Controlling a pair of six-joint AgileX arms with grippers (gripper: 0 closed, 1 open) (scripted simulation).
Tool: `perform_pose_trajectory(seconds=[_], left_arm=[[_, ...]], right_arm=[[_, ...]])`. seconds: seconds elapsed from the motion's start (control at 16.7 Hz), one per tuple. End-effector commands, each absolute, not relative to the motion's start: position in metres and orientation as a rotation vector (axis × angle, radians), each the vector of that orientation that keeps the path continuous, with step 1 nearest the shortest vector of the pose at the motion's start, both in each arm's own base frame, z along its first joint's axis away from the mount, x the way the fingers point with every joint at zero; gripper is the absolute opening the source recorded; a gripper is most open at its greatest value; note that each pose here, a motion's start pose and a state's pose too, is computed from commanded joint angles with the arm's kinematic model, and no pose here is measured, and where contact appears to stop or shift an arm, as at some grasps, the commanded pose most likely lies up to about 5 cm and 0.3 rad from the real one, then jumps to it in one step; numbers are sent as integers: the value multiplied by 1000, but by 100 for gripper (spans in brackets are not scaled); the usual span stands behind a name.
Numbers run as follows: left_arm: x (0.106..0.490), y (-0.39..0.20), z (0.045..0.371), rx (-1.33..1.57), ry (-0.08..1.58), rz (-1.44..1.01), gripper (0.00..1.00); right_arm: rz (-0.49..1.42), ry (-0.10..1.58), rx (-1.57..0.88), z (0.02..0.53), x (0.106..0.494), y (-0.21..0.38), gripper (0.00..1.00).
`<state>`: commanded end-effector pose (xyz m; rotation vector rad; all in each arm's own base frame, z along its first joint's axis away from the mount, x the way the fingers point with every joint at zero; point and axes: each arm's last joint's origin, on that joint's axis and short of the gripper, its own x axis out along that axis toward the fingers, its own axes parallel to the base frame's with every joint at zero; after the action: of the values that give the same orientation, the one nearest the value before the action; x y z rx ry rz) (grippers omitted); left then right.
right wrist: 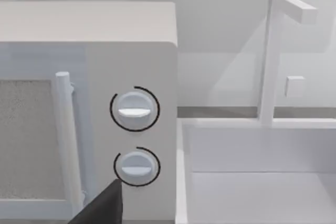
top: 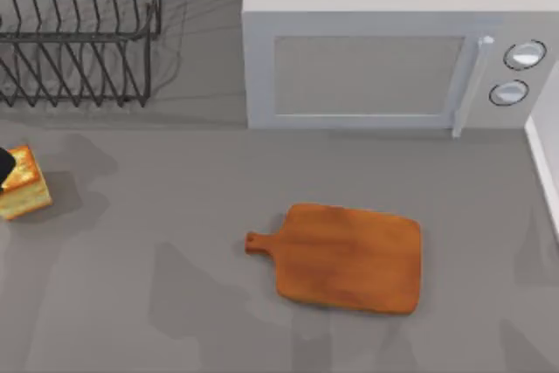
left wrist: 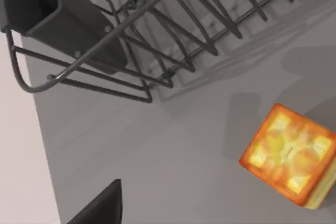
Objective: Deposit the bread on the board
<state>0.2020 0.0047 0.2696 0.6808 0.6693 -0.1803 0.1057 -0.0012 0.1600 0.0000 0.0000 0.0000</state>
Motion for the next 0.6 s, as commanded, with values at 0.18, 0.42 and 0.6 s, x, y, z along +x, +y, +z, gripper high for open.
perform_pose_trajectory(seconds=[0.18,0.42,0.6], left_arm=[[260,8,268,801,870,-331,100],[330,14,229,886,1139,-585,100],[362,20,199,890,1287,-749,100]], right_arm=[[0,0,0,160,106,-1,100],[0,0,0,160,106,-1,100],[0,0,0,160,106,-1,100]])
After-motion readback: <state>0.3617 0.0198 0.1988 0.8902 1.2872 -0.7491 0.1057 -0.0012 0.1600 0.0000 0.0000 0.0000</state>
